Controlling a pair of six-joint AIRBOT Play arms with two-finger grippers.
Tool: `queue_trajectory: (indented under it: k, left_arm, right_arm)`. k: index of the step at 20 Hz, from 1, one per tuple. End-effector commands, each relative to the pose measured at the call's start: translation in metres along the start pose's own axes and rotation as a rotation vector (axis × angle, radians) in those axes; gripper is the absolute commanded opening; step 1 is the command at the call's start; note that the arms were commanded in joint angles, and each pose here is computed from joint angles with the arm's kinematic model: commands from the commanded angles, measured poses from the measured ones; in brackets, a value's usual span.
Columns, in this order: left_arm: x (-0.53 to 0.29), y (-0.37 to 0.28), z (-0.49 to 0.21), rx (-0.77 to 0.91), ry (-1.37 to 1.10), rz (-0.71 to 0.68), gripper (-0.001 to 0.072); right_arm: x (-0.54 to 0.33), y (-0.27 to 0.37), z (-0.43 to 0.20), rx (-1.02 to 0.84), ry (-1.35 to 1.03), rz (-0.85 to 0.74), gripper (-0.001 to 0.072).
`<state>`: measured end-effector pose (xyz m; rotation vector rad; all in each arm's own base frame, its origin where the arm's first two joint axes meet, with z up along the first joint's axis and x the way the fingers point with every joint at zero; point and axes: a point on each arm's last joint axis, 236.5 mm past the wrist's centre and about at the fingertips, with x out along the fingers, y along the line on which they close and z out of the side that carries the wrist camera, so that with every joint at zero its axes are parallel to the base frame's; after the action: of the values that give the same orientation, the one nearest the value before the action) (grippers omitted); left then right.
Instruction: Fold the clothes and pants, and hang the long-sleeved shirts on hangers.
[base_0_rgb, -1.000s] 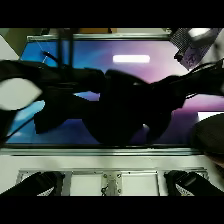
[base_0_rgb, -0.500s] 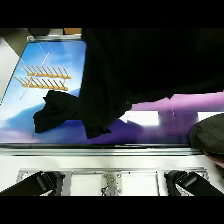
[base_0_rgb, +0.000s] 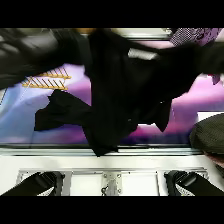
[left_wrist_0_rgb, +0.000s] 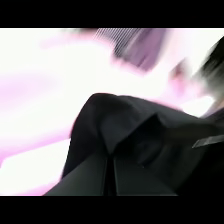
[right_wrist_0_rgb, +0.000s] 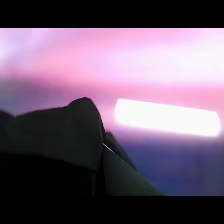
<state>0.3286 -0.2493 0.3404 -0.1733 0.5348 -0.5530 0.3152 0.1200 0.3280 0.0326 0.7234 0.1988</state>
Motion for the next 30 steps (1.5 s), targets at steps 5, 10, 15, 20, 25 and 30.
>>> queue_trajectory:
  k: [5, 10, 15, 20, 25, 30]
  left_arm:
    - [0.1, 0.097, -0.227, -0.144, 0.552, 0.227, 0.0015]
    - [0.132, 0.094, -0.248, -0.16, 0.62, 0.214, 0.0015]
    - [0.128, 0.09, -0.213, -0.09, 0.582, 0.19, 0.0016]
    - [0.121, 0.089, -0.197, -0.024, 0.575, 0.177, 0.0016]
    - [0.12, 0.086, -0.188, -0.008, 0.553, 0.161, 0.0684]
    - [0.098, 0.11, -0.126, 0.021, 0.462, 0.19, 0.0684]
  right_arm:
    - [0.12, -0.029, -0.165, 0.002, 0.578, -0.215, 0.0016]
    - [0.143, -0.025, -0.179, 0.049, 0.637, -0.244, 0.0017]
    - [0.148, -0.019, -0.174, 0.069, 0.609, -0.22, 0.0018]
    - [0.15, -0.016, -0.172, 0.069, 0.597, -0.203, 0.0019]
    - [0.15, -0.016, -0.172, 0.07, 0.598, -0.204, 0.0019]
    - [0.151, -0.016, -0.172, 0.07, 0.599, -0.204, 0.0019]
